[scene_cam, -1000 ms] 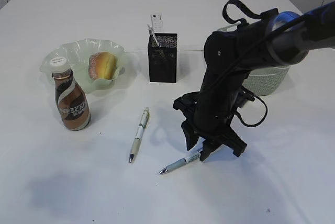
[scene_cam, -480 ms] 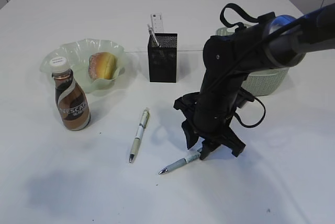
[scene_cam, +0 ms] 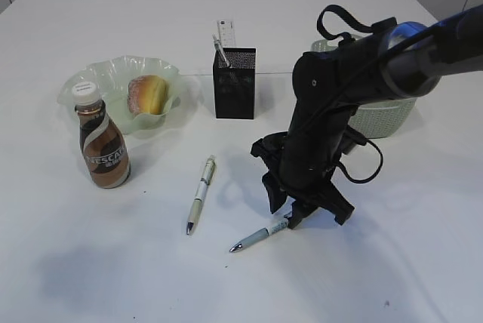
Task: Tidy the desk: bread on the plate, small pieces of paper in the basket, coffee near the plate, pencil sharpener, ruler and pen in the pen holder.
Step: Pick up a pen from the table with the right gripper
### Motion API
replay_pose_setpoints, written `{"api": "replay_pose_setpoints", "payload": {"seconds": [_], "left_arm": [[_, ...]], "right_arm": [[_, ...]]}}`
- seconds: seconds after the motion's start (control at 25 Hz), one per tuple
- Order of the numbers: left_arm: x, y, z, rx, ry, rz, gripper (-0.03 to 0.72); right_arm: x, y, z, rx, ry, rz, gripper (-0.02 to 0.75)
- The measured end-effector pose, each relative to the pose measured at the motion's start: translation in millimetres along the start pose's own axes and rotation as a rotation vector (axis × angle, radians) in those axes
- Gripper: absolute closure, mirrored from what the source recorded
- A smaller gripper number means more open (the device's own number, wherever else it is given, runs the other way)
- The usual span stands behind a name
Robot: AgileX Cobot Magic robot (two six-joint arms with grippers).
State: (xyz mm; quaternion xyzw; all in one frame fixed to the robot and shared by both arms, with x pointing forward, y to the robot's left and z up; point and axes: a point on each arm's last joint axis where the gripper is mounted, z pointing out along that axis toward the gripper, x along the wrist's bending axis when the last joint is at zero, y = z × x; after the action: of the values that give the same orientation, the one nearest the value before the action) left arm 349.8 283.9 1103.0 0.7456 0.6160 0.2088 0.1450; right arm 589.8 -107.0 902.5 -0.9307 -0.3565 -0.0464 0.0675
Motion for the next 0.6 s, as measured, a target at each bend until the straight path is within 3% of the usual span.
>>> {"api": "replay_pose_setpoints", "payload": {"seconds": [0.6], "left_arm": [[0.3,0.0,0.0,0.000,0.003,0.001,0.312]], "right_arm": [[-1.9,2.2,0.6,-0.023,-0.021,-0.010,0.437]]}}
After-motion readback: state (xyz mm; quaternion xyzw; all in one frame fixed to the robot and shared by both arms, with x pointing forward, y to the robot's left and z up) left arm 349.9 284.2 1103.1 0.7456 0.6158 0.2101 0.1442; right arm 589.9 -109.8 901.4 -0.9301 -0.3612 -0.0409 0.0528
